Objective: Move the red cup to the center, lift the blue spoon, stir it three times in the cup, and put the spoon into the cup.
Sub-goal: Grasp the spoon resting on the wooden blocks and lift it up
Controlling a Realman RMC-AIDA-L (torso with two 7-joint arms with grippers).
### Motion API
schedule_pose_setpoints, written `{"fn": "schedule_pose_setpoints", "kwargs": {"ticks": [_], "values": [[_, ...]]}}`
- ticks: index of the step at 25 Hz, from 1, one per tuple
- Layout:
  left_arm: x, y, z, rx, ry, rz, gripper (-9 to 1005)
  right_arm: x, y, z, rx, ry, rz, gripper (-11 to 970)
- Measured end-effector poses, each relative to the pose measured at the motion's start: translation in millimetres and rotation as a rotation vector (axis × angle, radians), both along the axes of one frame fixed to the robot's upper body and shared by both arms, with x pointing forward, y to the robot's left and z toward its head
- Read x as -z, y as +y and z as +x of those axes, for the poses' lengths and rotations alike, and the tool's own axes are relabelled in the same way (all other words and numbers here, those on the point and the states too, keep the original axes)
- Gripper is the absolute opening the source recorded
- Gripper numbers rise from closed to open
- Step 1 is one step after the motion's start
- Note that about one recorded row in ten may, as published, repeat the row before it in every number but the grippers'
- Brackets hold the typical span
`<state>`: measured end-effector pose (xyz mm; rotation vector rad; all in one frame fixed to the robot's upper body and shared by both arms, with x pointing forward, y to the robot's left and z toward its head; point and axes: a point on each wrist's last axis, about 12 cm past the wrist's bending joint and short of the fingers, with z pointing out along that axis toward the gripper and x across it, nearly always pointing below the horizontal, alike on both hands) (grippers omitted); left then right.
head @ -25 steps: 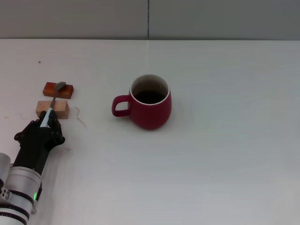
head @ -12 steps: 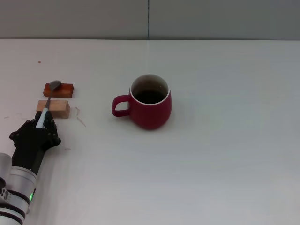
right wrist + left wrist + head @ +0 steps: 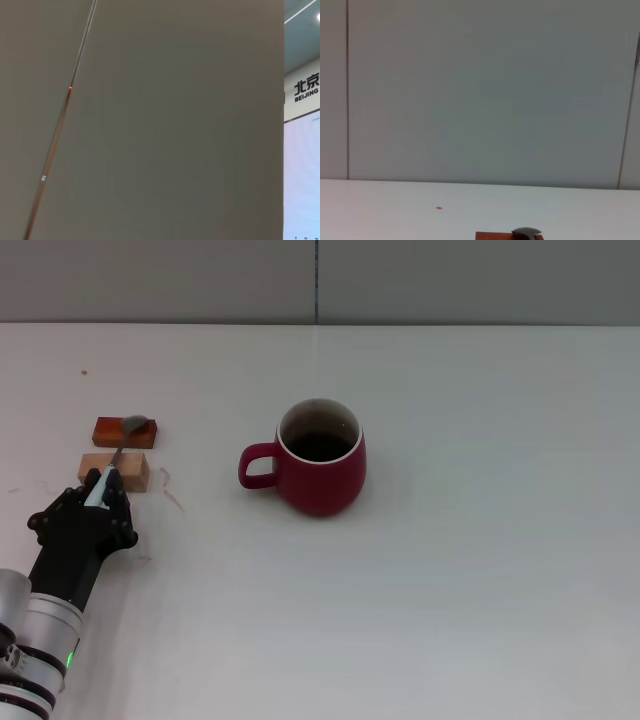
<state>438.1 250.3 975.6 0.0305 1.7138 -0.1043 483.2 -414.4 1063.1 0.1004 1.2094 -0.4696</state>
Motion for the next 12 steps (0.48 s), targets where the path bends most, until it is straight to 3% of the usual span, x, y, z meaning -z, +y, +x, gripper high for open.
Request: {"fn": "schedule_pose_setpoints", "kwargs": {"ticks": [12], "values": [[3.4,3.7,-1.9,0.000,0.022,0.014,177,1.5,0.3,-2.5,0.003,0.003,0.002,679]]}}
